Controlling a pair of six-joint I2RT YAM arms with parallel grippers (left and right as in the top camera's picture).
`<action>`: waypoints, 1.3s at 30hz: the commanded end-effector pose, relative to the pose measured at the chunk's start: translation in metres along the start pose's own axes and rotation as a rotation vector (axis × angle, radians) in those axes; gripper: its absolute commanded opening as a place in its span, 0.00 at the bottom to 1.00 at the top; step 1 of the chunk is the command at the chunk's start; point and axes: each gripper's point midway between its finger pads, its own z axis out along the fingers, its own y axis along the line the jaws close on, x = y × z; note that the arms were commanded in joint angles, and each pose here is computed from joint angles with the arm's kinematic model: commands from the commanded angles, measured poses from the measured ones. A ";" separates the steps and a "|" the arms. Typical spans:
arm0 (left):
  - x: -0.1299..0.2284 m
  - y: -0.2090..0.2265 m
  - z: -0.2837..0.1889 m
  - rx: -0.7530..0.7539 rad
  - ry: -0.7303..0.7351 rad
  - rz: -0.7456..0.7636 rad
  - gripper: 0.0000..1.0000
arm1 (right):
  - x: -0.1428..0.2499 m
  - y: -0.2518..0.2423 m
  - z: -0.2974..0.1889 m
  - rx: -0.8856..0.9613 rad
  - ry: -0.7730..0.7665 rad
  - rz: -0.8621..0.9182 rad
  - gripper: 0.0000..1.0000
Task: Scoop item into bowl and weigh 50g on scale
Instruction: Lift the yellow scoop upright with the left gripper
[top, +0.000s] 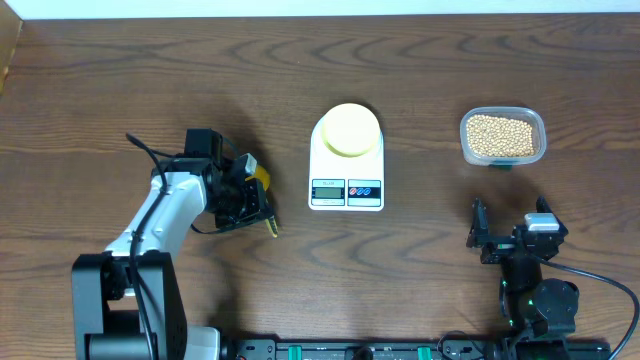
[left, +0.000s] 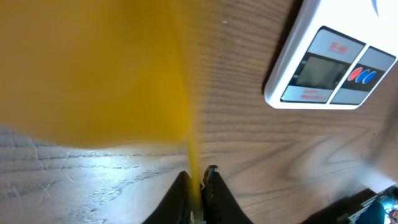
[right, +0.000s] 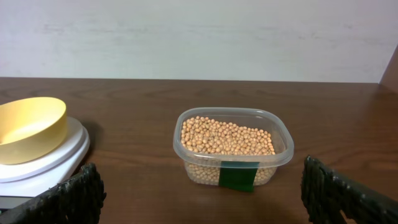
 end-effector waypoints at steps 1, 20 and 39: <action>-0.007 -0.009 -0.009 0.024 -0.031 0.002 0.08 | 0.000 -0.001 0.000 0.007 -0.001 0.010 0.99; -0.025 -0.039 -0.032 0.125 -0.109 -0.082 0.07 | 0.000 -0.001 0.000 0.007 -0.001 0.010 0.99; -0.048 -0.126 -0.112 0.521 -0.280 -0.226 0.07 | 0.000 -0.001 0.000 0.007 -0.001 0.010 0.99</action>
